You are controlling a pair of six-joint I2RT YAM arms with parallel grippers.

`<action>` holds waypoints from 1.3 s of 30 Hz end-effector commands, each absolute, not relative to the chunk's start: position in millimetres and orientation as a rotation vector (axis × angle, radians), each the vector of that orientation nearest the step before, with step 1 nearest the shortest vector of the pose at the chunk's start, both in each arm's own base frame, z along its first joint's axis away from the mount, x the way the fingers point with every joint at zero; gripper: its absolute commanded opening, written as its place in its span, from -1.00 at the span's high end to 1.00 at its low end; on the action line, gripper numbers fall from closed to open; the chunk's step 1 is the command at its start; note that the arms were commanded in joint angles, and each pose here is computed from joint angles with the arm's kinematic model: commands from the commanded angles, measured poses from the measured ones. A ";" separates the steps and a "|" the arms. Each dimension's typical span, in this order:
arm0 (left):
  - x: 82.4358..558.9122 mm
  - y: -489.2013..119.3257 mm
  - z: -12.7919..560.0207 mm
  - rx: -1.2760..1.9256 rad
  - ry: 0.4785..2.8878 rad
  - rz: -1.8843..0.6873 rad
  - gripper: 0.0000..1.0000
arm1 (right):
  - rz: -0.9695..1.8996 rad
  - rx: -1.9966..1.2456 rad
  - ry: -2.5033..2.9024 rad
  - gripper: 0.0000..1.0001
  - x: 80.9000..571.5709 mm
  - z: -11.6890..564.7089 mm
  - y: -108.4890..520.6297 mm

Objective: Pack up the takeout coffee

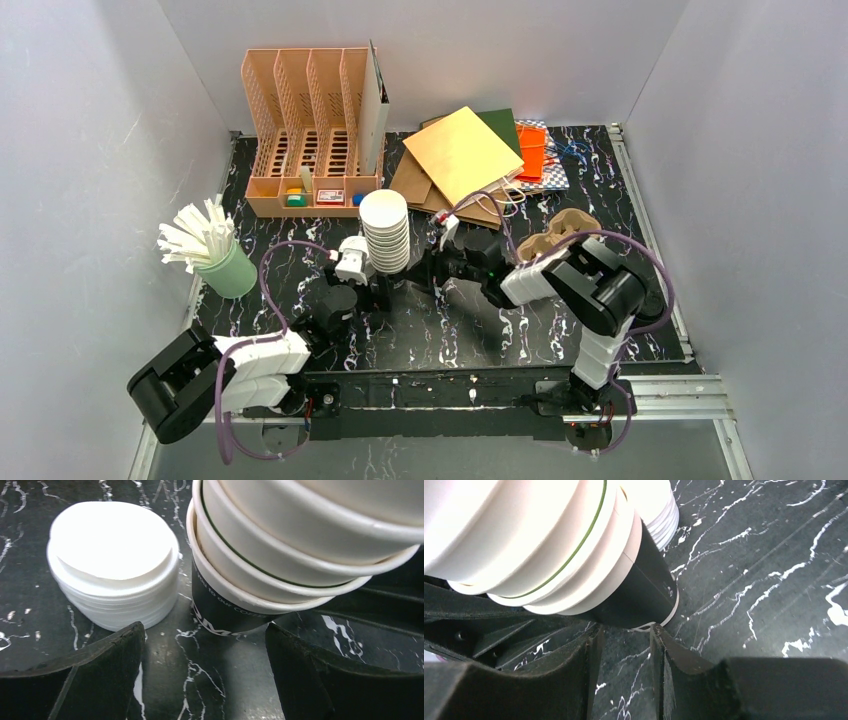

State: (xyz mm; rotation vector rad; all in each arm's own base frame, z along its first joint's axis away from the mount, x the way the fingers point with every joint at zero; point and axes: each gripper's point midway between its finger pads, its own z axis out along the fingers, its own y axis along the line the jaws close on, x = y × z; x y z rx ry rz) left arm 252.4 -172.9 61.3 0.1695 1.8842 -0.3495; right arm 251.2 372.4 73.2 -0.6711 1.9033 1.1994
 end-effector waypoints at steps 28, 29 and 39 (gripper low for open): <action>287.6 -113.7 64.7 -0.182 1.861 -0.265 -0.78 | 1.163 -0.640 1.795 0.08 342.0 72.0 470.6; 286.3 -114.8 65.1 -0.189 1.861 -0.280 -0.80 | 1.147 -0.631 1.802 0.07 341.3 74.0 465.8; 270.6 -130.6 84.2 -0.232 1.914 -0.441 -0.96 | 0.940 -0.306 2.005 -0.06 363.8 111.0 352.5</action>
